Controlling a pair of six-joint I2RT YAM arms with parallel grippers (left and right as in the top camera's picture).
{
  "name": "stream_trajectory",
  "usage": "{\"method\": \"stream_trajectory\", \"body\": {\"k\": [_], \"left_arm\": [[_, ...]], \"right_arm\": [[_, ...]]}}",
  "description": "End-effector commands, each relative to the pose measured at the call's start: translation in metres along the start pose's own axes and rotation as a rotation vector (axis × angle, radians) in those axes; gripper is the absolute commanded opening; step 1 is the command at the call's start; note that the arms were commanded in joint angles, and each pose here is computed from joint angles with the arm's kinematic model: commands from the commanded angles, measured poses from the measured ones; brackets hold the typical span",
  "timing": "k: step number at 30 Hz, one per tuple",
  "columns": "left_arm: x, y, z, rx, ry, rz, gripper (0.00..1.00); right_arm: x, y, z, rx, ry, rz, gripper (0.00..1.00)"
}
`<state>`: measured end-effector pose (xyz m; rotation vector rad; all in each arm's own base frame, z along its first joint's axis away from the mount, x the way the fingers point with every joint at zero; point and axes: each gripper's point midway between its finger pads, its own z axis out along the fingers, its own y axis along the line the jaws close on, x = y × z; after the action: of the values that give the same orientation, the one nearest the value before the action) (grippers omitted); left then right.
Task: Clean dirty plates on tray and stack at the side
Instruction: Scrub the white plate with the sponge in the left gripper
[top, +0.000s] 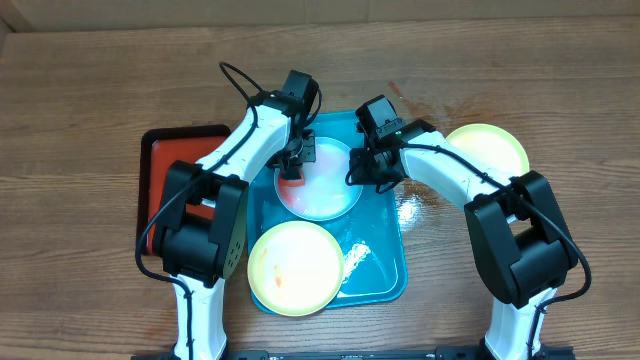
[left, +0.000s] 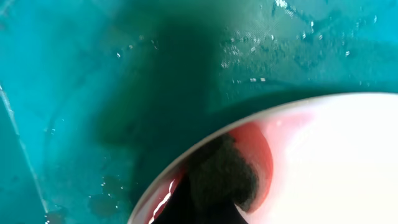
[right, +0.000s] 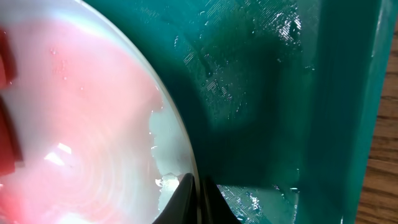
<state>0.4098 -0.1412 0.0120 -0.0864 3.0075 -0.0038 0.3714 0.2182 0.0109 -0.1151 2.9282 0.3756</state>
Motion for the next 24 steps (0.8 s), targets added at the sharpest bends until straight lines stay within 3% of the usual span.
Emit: {"method": "stream_trajectory", "body": {"k": [1, 5, 7, 13, 24], "left_arm": [[0.013, -0.024, 0.008, 0.174, 0.094, 0.057, 0.04], [0.028, -0.080, -0.005, 0.499, 0.153, 0.131, 0.04], [0.035, -0.094, -0.006, 0.566, 0.165, 0.149, 0.04], [0.062, -0.109, 0.003, 0.617, 0.224, 0.168, 0.04], [0.104, -0.083, 0.001, 0.539, 0.408, 0.154, 0.04]], "right_arm": [[-0.004, -0.009, 0.001, 0.035, -0.017, 0.023, 0.04], [-0.006, -0.008, 0.001, 0.034, -0.026, 0.029, 0.04], [-0.006, -0.008, 0.001, 0.034, -0.027, 0.029, 0.04], [-0.006, -0.008, 0.001, 0.034, -0.026, 0.029, 0.04], [-0.006, -0.008, 0.001, 0.034, -0.026, 0.035, 0.04]]}}
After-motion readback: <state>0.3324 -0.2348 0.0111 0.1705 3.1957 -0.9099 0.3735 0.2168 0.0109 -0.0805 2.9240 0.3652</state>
